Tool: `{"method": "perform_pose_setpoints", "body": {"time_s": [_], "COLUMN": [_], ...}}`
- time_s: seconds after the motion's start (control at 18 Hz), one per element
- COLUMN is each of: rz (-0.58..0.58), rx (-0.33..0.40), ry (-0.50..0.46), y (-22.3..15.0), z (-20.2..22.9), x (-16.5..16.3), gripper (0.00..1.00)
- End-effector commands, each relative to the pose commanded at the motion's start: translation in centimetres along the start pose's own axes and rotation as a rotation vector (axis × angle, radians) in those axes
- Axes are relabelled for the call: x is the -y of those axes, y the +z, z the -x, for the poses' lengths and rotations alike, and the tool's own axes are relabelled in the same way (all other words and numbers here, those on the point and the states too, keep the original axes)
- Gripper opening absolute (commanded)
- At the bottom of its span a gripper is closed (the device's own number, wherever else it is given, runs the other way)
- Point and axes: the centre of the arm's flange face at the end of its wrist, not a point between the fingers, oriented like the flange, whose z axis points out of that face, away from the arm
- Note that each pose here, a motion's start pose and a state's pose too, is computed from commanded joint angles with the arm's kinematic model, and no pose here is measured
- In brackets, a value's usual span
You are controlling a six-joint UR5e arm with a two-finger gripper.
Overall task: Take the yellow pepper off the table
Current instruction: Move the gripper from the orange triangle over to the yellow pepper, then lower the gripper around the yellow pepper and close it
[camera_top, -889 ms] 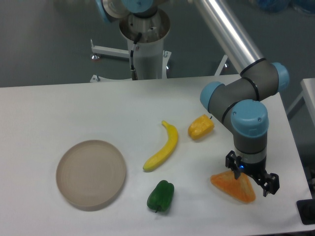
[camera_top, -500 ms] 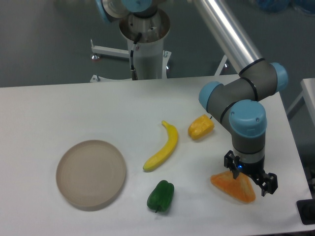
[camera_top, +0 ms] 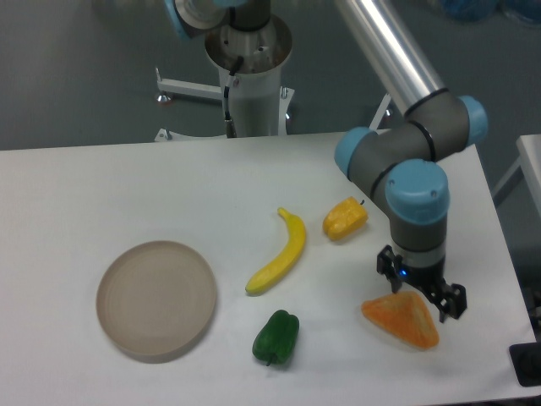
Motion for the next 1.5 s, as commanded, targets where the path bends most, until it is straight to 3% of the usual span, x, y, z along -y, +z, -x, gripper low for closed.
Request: {"method": "perform_pose_setpoints", "body": {"time_s": [0.22, 0.44, 0.61, 1.17, 1.5], "rz": [0.035, 0.19, 0.201, 0.198, 0.187], "rx": [-0.081, -0.176, -0.205, -0.229, -0.206], "ry": [0.013, 0.096, 0.108, 0.122, 0.136], "y": [-0.7, -0.8, 0.0, 0.3, 1.1], "z": [-3.9, -7.8, -10.3, -12.8, -13.9], "x": [-1.2, -3.1, -3.8, -3.5, -2.6], "gripper": [1.0, 1.0, 1.0, 1.0, 1.0]}}
